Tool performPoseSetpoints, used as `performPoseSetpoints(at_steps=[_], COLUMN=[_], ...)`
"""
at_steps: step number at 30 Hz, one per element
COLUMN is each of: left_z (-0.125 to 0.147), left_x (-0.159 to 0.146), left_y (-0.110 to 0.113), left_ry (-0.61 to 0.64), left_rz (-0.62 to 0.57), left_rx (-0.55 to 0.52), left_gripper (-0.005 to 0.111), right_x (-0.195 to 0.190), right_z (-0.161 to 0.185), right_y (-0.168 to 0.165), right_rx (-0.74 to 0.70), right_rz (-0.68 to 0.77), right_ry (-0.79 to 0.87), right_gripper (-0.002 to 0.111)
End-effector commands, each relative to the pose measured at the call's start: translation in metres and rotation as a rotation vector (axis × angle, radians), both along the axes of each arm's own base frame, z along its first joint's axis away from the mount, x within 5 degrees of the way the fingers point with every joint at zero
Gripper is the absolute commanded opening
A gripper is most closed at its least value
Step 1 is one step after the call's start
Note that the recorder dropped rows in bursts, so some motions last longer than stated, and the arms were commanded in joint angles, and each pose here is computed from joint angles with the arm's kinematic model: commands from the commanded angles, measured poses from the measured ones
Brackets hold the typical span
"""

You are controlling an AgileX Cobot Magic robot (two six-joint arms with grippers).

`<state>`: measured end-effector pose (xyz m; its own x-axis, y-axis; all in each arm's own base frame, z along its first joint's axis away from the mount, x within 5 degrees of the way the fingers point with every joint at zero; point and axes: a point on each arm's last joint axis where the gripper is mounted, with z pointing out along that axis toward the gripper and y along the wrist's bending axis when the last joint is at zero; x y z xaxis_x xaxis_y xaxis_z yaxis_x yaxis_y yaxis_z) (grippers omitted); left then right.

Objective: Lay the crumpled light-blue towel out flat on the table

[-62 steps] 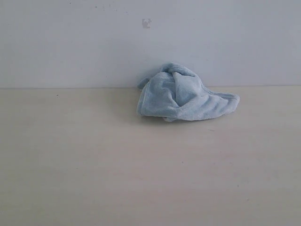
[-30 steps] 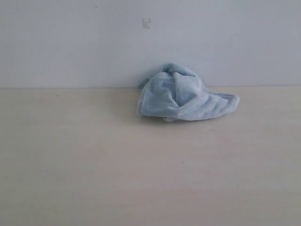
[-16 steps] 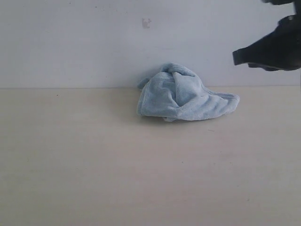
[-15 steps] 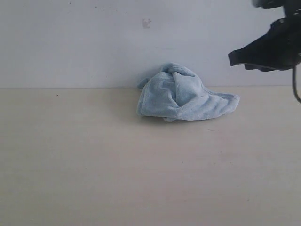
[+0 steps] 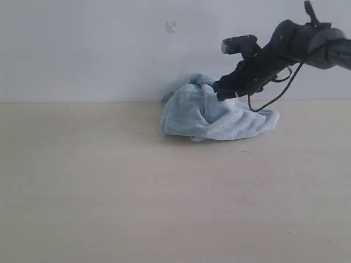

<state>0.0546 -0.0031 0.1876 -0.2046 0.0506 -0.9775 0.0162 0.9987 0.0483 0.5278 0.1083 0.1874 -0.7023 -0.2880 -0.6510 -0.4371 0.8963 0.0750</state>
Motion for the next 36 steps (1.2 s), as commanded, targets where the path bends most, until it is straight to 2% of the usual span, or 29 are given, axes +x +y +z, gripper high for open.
performPoseSetpoints(at_steps=[1, 2, 3, 4, 6, 11, 20, 24, 26, 31, 36], left_z=[0.0, 0.0, 0.0, 0.0, 0.0, 0.0, 0.0, 0.0, 0.0, 0.0, 0.0], left_x=[0.0, 0.0, 0.0, 0.0, 0.0, 0.0, 0.0, 0.0, 0.0, 0.0, 0.0], left_y=[0.0, 0.0, 0.0, 0.0, 0.0, 0.0, 0.0, 0.0, 0.0, 0.0, 0.0], left_ry=[-0.012, -0.012, -0.012, -0.012, -0.012, -0.012, -0.012, -0.012, -0.012, -0.012, -0.012], left_rz=[0.001, 0.001, 0.001, 0.001, 0.001, 0.001, 0.001, 0.001, 0.001, 0.001, 0.001], left_rx=[-0.021, -0.021, -0.021, -0.021, -0.021, -0.021, -0.021, -0.021, -0.021, -0.021, -0.021], left_gripper=[0.004, 0.004, 0.004, 0.004, 0.004, 0.004, 0.004, 0.004, 0.004, 0.004, 0.004], right_x=[0.012, 0.013, 0.014, 0.013, 0.011, 0.006, -0.031, -0.056, -0.076, -0.152, -0.235], right_z=[-0.027, -0.035, -0.041, -0.045, -0.045, -0.013, 0.065, 0.079, 0.089, 0.098, 0.074], right_y=[0.008, 0.009, 0.009, 0.01, 0.009, 0.009, 0.007, -0.008, -0.018, -0.031, -0.045], right_rx=[0.071, 0.084, 0.086, 0.084, 0.091, 0.123, 0.084, 0.006, -0.058, -0.091, -0.127], right_rz=[0.02, 0.013, 0.011, 0.014, 0.019, 0.007, 0.121, 0.004, -0.027, -0.003, 0.02], right_ry=[0.007, 0.02, 0.026, 0.041, 0.07, 0.064, 0.124, 0.16, 0.141, 0.096, 0.16], right_gripper=[0.058, 0.058, 0.053, 0.04, -0.001, 0.002, 0.001, 0.0, 0.0, 0.0, 0.0])
